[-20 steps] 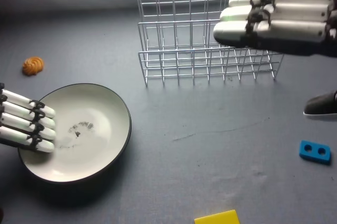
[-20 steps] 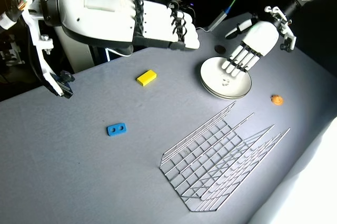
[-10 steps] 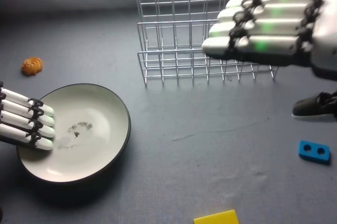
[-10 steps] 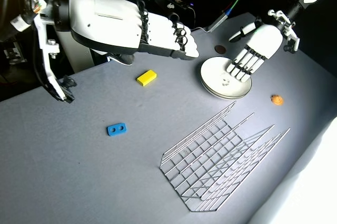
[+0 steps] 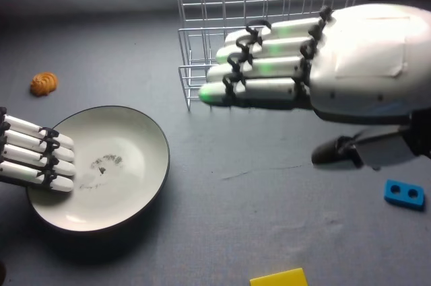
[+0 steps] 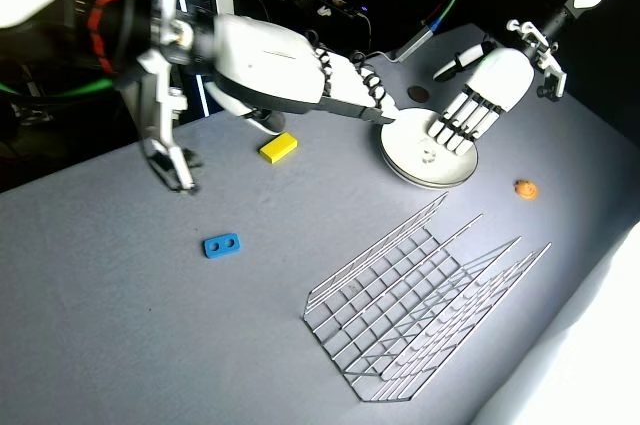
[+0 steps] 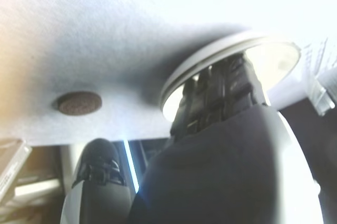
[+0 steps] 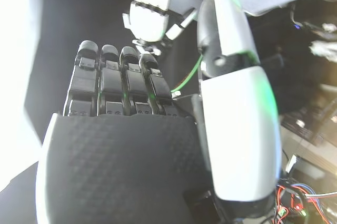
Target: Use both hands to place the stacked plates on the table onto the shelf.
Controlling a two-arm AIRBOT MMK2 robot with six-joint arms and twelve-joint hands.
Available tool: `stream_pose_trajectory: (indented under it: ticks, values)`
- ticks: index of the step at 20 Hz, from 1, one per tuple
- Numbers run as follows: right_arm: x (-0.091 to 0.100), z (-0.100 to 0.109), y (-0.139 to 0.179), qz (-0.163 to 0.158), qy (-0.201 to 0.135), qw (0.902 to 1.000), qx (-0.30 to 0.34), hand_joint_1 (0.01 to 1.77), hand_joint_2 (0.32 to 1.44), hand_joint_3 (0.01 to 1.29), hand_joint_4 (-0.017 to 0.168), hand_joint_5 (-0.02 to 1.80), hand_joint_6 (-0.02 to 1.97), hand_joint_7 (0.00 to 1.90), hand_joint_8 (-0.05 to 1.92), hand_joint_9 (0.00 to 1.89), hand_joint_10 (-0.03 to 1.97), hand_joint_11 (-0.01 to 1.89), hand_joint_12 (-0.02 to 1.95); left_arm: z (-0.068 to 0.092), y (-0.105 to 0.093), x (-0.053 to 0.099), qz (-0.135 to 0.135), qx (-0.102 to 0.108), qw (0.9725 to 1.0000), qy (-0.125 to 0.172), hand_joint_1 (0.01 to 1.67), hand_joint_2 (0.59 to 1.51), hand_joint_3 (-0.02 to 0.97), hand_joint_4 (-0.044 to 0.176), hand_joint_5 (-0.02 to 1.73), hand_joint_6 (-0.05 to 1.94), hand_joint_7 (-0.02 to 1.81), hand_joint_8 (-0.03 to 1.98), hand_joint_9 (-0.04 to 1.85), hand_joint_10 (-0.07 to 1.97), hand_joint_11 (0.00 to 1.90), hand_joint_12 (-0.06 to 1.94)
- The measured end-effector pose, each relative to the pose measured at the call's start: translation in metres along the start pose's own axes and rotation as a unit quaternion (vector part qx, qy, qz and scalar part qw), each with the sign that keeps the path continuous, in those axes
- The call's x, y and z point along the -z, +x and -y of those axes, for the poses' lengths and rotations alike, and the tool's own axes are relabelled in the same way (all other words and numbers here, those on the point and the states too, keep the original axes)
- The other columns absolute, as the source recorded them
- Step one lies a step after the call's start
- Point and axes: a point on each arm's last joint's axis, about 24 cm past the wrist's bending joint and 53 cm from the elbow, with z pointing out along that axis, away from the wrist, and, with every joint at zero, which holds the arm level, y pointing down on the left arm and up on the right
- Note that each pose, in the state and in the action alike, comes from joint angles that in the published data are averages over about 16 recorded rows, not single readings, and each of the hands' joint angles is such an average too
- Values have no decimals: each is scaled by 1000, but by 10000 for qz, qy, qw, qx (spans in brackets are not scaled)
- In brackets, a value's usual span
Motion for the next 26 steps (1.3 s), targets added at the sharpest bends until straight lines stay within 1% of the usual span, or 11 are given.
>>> stream_pose_trajectory:
  ticks: [4,10,15,20,26]
  values:
    - [-15,-2,3,-54,-2,10000,79,1101,1095,18,-3,13,20,22,12,13,6,18,65,5,-1,-8,26,37,10000,21,15,1148,3,-2,-6,2,-9,-17,-5,-5,14,-13]
    - [-32,-5,9,-137,11,9997,198,1087,1105,18,-3,13,21,21,12,13,5,21,78,19,-9,-24,128,91,9998,114,14,1152,4,-5,-10,3,-11,-21,-11,3,14,-4]
    - [-41,-3,14,-210,69,9993,293,1057,1108,18,-3,12,21,21,12,13,6,22,51,29,-19,-32,192,28,9996,200,13,1156,4,-5,-7,2,-10,-21,-8,5,13,1]
    - [-43,3,13,-215,168,9991,316,1036,1105,18,-3,12,21,20,12,13,6,23,30,31,-29,-28,247,-88,9993,248,12,1159,5,-2,-1,7,0,-14,1,4,13,2]
    - [-33,10,4,-130,312,9991,261,1038,1095,18,-3,12,21,21,12,14,6,24,23,26,-33,-12,225,-174,9993,238,12,1160,5,2,6,15,12,-7,15,5,13,2]
